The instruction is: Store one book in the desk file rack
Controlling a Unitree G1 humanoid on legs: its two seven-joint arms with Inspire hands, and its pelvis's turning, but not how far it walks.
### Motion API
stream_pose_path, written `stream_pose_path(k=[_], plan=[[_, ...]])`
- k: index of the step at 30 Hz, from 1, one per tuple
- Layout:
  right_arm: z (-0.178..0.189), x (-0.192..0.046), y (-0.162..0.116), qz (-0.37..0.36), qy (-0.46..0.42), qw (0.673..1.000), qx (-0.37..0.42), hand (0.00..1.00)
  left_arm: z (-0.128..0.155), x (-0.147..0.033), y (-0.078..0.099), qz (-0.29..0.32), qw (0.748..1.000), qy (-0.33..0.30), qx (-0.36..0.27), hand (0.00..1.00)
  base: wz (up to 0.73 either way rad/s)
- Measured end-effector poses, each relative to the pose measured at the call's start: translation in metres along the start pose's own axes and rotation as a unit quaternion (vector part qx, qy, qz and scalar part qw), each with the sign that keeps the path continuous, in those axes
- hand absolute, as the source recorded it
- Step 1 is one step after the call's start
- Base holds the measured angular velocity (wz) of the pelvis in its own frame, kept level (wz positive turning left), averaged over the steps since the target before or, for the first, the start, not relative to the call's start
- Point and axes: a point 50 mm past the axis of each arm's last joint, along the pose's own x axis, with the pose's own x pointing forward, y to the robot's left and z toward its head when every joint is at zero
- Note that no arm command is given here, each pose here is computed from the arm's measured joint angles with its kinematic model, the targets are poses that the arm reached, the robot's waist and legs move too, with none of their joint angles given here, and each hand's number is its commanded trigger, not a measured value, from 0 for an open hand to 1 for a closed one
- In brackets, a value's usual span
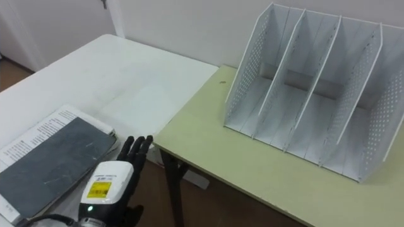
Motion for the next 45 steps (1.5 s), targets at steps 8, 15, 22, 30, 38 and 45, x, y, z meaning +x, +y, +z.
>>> stream_pose_path(k=[8, 15, 22, 30, 38, 45], plan=[[-0.007, 0.000, 0.003, 0.005, 0.011, 1.000, 0.009, 0.00, -0.021, 0.006, 0.025, 0.092, 0.995, 0.044, 0.007, 0.00, 0.01], [-0.009, 0.000, 0.003, 0.014, 0.015, 1.000, 0.010, 0.00, -0.024, 0.007, 0.035, 0.128, 0.990, 0.053, 0.010, 0.00, 0.00], [-0.009, 0.000, 0.002, 0.015, 0.014, 1.000, 0.009, 0.00, -0.018, 0.010, 0.048, 0.158, 0.987, 0.040, 0.004, 0.00, 0.03], [-0.008, 0.000, 0.001, 0.014, 0.014, 1.000, 0.009, 0.00, -0.018, 0.010, 0.049, 0.159, 0.986, 0.041, 0.005, 0.00, 0.00], [-0.008, 0.000, 0.001, 0.015, 0.014, 1.000, 0.000, 0.00, -0.024, -0.005, 0.029, 0.103, 0.992, 0.075, 0.003, 0.00, 0.00], [-0.009, 0.000, 0.001, 0.011, 0.019, 1.000, 0.011, 0.00, -0.029, -0.011, 0.014, 0.056, 0.993, 0.101, -0.006, 0.00, 0.03]])
